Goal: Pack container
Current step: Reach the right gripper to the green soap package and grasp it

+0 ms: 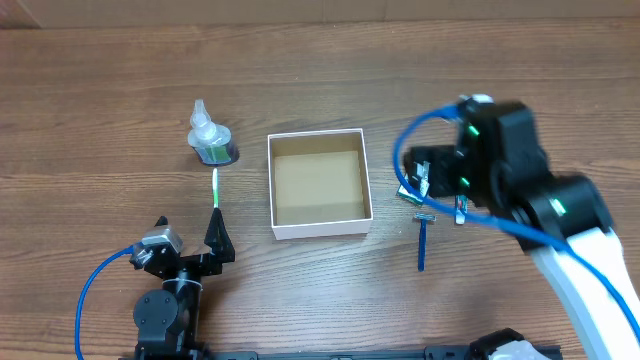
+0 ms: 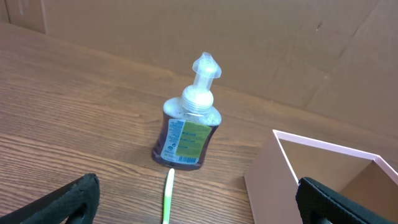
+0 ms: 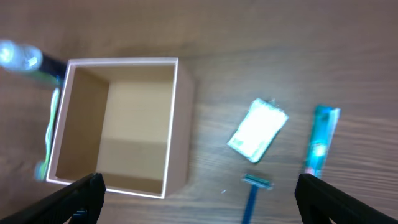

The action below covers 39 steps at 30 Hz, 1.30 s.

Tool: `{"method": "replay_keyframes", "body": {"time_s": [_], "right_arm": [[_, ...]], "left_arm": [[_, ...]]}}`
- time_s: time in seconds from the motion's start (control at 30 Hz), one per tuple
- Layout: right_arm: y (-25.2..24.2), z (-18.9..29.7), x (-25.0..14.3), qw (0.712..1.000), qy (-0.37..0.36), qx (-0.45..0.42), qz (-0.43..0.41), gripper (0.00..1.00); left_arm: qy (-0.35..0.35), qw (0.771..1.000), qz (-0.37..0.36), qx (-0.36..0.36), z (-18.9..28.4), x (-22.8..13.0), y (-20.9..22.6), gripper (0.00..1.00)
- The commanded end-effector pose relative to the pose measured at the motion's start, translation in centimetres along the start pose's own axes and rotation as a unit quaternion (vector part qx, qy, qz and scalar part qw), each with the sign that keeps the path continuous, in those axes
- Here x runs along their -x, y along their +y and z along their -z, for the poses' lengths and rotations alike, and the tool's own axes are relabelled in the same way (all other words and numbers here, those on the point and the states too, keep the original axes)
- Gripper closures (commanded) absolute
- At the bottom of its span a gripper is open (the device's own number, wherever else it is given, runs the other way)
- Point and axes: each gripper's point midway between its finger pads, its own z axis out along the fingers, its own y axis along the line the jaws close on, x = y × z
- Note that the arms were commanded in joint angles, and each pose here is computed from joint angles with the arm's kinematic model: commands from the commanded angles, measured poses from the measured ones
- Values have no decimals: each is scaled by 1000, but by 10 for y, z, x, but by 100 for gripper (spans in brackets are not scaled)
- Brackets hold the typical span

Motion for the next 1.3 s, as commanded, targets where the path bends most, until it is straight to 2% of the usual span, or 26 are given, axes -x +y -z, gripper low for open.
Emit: {"method": "replay_keyframes", "body": {"time_s": [0.0, 0.1, 0.2, 0.27, 0.33, 0.6, 0.83, 0.9, 1.27], "right_arm": [[10, -36, -16, 996, 83, 27, -9, 0], [0, -73, -22, 992, 124, 0, -14, 0], [-30, -96, -23, 978, 120, -102, -135, 5], [-43, -100, -22, 959, 102, -148, -217, 7], [-49, -102, -20, 947, 87, -168, -258, 11], [-58, -126, -34, 935, 111, -190, -277, 13], [-83, -159, -60, 926, 189, -195, -263, 12], [-85, -163, -62, 926, 195, -196, -256, 9], [-91, -194, -85, 924, 209, -195, -252, 10]], "left_arm": [[-2, 1000, -9, -4, 0, 0, -1, 0], [-2, 1000, -9, -4, 0, 0, -1, 0], [-2, 1000, -9, -4, 0, 0, -1, 0], [-2, 1000, -9, -4, 0, 0, -1, 0], [-2, 1000, -9, -4, 0, 0, -1, 0], [-2, 1000, -9, -4, 0, 0, -1, 0], [-2, 1000, -9, -4, 0, 0, -1, 0], [-2, 1000, -9, -4, 0, 0, -1, 0], [-2, 1000, -9, -4, 0, 0, -1, 0]]}}
